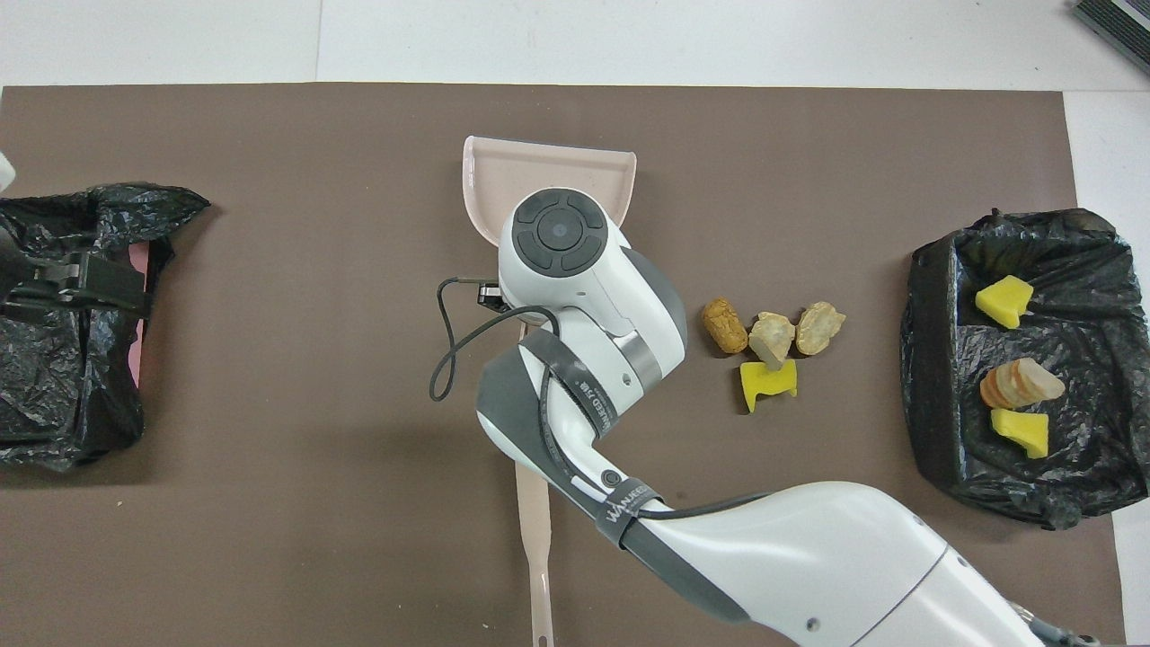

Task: Sweep and dump trash in bin
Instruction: 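Return the dustpan to the table center with the right gripper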

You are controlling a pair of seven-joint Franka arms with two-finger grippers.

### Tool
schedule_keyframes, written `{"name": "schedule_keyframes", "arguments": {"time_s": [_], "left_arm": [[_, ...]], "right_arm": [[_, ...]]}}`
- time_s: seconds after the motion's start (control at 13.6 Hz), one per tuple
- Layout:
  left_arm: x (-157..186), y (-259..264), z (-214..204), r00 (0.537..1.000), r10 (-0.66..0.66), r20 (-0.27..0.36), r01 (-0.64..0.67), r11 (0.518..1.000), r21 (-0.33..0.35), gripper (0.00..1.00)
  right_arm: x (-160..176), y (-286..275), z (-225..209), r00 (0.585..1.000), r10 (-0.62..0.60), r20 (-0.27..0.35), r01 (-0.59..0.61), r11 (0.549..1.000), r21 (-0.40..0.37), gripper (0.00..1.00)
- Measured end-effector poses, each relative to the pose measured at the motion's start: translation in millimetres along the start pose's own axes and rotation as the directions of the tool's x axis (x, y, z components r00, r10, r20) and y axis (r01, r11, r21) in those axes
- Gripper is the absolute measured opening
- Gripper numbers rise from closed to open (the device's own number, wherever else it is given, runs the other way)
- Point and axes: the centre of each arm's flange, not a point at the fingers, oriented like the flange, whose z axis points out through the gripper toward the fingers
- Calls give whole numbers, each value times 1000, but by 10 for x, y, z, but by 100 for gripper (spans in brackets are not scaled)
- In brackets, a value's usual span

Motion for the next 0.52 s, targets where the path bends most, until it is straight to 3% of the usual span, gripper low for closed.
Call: {"name": "schedule_keyframes", "arguments": {"time_s": [0.44,0.52], "left_arm": [[0,1,0,1000,0,0,0,1000,0,100],[0,7,0,1000,1,0,-1,1000,0,100]], "right_arm": [[-121,-154,266,1000,-10,21,10,1000,5,32],[-117,-158,263,1000,-10,16,10,1000,10,39]]}}
